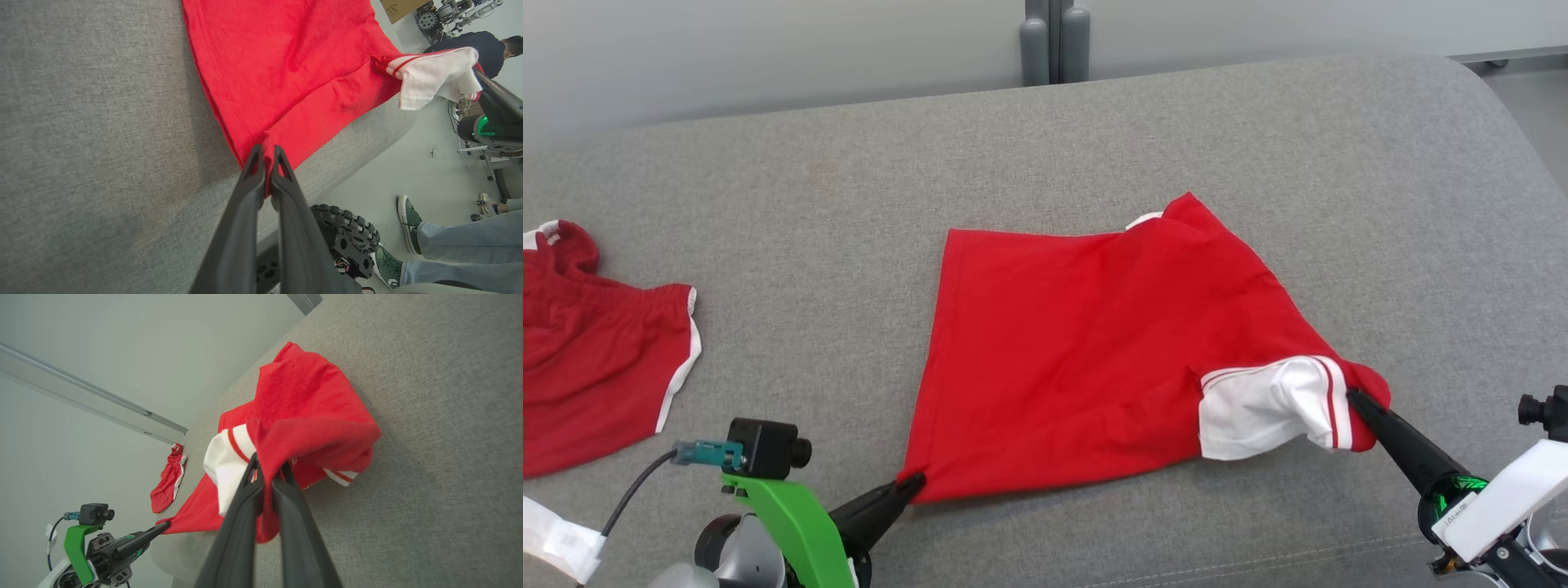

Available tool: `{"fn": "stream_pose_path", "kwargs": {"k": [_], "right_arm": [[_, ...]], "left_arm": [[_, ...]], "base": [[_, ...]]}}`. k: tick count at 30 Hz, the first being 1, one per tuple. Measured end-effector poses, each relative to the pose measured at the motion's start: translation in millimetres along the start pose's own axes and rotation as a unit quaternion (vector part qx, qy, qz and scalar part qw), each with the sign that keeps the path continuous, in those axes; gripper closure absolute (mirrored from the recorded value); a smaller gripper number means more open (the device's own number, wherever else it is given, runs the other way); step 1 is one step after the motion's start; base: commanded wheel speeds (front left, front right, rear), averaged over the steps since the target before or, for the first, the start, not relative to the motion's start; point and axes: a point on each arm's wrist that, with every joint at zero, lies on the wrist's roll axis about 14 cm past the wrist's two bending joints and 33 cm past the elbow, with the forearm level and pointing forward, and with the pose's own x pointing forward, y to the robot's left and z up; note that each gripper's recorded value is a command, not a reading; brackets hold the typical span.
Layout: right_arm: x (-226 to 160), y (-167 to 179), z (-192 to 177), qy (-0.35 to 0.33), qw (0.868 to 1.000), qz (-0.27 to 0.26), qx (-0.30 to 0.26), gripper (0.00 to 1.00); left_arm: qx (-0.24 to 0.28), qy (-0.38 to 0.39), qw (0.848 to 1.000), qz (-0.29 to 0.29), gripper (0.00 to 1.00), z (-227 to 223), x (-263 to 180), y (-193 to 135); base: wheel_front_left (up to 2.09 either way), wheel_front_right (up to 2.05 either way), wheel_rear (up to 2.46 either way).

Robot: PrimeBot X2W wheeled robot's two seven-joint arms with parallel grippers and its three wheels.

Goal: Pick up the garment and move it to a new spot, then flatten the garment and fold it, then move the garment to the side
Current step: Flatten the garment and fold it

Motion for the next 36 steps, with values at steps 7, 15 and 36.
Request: {"fn": "stream_pose_path", "kwargs": {"k": [7,15,36], "right_arm": [[-6.0,-8.0,-32.3,0.086,0.996,-0.013,0.027,1.00],[16.5,-0.9,-24.3,0.106,0.994,0.006,0.028,1.00],[135.4,150.5,301.5,-0.343,0.911,0.214,-0.073,1.00]], "left_arm": [[-0.015,0.019,0.999,-0.022,1.00,0.6,2.0,-10.0],[-0.061,0.069,0.995,-0.041,1.00,-10.2,13.1,-10.8],[0.186,-0.389,0.899,-0.075,1.00,383.1,22.4,-71.4]], "base": [[0.00,0.00,0.00],[0.00,0.00,0.00],[0.00,0.00,0.00]]}}
